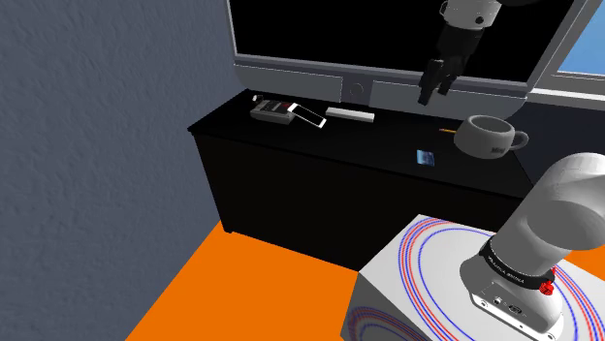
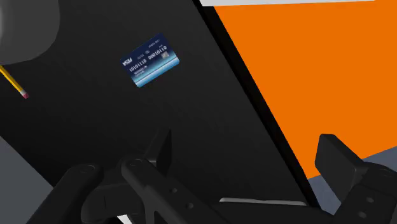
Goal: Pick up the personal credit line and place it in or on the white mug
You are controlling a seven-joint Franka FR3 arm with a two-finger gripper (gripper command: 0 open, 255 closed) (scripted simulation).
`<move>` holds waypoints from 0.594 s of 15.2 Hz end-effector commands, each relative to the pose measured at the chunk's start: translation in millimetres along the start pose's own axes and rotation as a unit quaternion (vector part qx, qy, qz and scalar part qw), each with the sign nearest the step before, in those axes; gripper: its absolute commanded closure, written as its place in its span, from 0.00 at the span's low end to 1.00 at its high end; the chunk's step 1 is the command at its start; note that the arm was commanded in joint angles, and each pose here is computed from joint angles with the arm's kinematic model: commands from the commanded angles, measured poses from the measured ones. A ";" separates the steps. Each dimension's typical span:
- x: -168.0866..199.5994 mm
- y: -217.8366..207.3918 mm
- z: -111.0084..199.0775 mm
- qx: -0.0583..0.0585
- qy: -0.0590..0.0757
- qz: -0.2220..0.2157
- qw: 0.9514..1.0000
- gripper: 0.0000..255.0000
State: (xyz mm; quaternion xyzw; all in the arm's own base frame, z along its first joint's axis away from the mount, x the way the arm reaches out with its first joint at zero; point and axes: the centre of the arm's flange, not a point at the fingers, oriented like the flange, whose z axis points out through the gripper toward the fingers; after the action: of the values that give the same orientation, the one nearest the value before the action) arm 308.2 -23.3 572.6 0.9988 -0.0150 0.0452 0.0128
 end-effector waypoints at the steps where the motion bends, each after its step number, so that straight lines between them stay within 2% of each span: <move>1: 0.0 0.0 0.0 0.000 0.000 0.000 1.000 0.00; 2: -1.5 -2.6 12.4 -0.014 -0.010 -0.056 0.998 0.00; 3: -3.5 -4.6 24.9 -0.027 -0.019 -0.111 0.993 0.00; 4: -5.9 -6.0 37.4 -0.040 -0.029 -0.166 0.985 0.00; 5: -8.7 -6.8 49.9 -0.054 -0.039 -0.220 0.973 0.00; 6: -11.8 -7.0 62.3 -0.067 -0.048 -0.274 0.958 0.00; 7: -15.1 -6.5 74.6 -0.080 -0.057 -0.327 0.940 0.00; 8: -18.5 -5.2 86.9 -0.092 -0.066 -0.378 0.919 0.00; 9: -22.0 -3.3 99.0 -0.104 -0.075 -0.429 0.894 0.00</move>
State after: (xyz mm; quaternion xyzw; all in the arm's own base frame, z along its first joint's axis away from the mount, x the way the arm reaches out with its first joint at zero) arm 298.3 -19.2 482.0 0.9288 0.3501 -0.0288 0.1179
